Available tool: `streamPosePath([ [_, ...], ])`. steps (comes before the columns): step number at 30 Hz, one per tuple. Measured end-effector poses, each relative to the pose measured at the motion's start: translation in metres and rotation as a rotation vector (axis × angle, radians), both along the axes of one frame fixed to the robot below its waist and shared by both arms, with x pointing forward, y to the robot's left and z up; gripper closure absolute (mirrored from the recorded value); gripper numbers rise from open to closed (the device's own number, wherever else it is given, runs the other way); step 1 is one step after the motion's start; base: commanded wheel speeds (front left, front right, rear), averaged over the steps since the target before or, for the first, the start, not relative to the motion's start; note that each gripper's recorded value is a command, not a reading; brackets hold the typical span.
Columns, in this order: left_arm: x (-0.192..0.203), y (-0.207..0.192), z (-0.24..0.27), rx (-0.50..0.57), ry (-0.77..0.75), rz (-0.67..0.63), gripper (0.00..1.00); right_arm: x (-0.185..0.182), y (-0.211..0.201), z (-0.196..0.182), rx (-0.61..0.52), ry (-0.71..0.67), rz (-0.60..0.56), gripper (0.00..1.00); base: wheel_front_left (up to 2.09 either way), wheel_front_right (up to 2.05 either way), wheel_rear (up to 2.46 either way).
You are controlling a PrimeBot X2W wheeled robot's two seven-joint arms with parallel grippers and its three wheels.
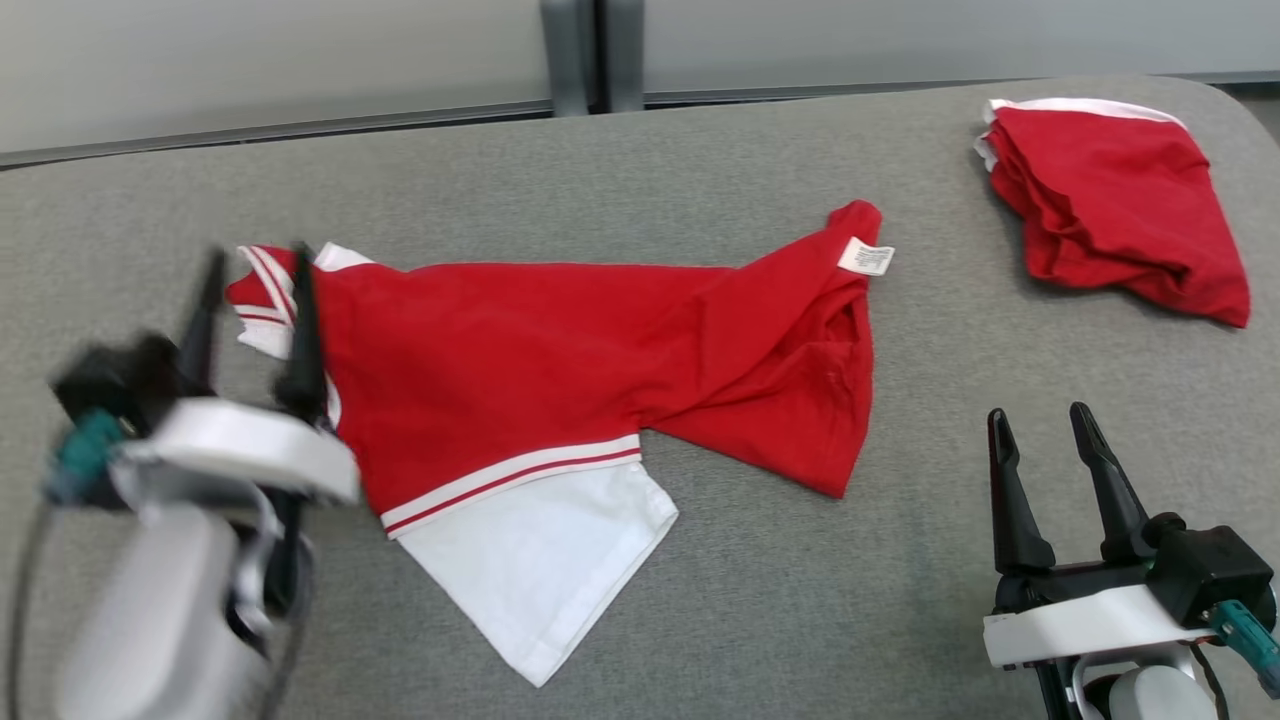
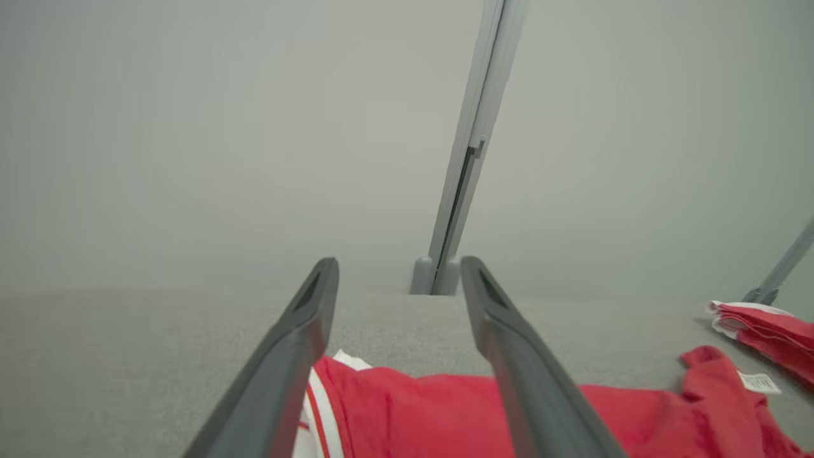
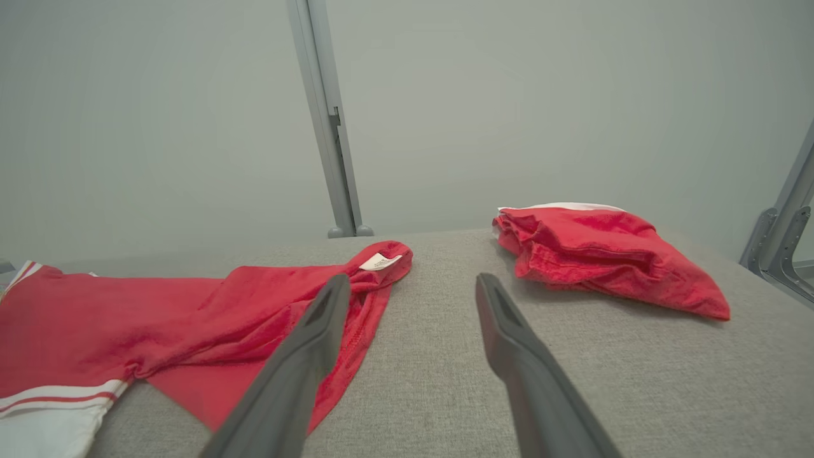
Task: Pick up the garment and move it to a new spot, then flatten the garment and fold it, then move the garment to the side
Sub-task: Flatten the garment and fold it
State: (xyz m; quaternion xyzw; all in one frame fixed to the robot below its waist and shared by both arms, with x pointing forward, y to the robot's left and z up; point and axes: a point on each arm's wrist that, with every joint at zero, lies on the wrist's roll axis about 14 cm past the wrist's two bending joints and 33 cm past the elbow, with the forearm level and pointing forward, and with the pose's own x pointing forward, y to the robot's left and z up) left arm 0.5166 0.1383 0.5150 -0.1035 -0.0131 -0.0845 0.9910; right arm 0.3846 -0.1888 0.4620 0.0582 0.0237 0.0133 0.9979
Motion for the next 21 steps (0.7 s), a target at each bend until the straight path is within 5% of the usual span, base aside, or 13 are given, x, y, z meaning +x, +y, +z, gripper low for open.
streamPosePath([
  [9, -0.121, -0.045, -0.068, -0.181, 0.241, -0.095, 0.0, 0.019, 0.036, -0.001, 0.016, -0.01, 0.112, 0.0, 0.0, 0.0, 0.0],
  [21, -0.199, -0.09, -0.117, -0.313, 0.614, -0.279, 0.0, 0.026, 0.05, -0.001, 0.007, -0.014, 0.165, 0.0, 0.0, 0.0, 0.0],
])
